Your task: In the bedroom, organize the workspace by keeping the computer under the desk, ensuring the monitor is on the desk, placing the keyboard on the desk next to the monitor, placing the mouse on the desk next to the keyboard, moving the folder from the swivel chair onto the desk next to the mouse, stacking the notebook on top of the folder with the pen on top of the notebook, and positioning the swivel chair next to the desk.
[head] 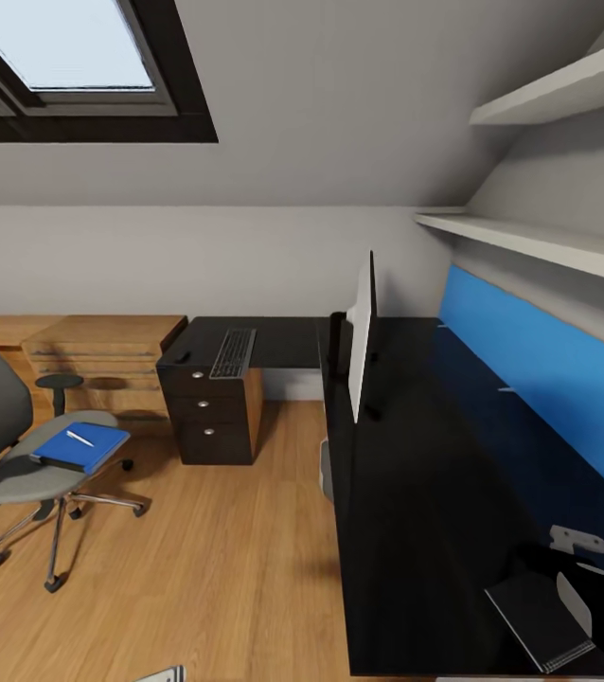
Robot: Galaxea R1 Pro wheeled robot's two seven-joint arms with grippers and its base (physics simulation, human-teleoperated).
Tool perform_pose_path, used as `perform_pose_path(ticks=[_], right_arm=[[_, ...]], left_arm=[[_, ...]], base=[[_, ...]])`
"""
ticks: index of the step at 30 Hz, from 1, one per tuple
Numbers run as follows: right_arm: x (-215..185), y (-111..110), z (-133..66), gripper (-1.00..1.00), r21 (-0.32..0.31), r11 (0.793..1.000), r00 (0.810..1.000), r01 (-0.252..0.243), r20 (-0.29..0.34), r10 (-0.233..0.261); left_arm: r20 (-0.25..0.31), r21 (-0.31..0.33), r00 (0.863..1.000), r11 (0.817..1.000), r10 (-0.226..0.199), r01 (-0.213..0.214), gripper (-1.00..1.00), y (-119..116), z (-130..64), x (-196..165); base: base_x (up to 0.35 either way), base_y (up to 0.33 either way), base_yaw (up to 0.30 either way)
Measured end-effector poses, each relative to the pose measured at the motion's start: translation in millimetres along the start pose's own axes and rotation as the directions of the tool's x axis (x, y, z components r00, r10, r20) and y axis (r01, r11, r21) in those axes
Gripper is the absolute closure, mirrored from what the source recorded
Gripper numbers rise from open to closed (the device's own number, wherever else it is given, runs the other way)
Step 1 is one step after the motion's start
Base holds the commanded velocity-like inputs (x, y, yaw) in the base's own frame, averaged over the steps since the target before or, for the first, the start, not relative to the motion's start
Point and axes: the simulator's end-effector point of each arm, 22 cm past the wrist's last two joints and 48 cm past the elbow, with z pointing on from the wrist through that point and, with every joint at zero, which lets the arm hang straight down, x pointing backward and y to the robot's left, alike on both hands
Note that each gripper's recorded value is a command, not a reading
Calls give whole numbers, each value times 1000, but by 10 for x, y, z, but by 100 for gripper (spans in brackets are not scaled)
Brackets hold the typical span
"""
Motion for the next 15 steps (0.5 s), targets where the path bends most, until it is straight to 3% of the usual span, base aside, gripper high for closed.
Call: perform_pose_path(ticks=[15], right_arm=[[25,30,68,-100,-3,1000,1000,-9,12,9]], left_arm=[[1,0,1000,1000,0,0,-100,-8,70,66]], base=[[0,0,0]])
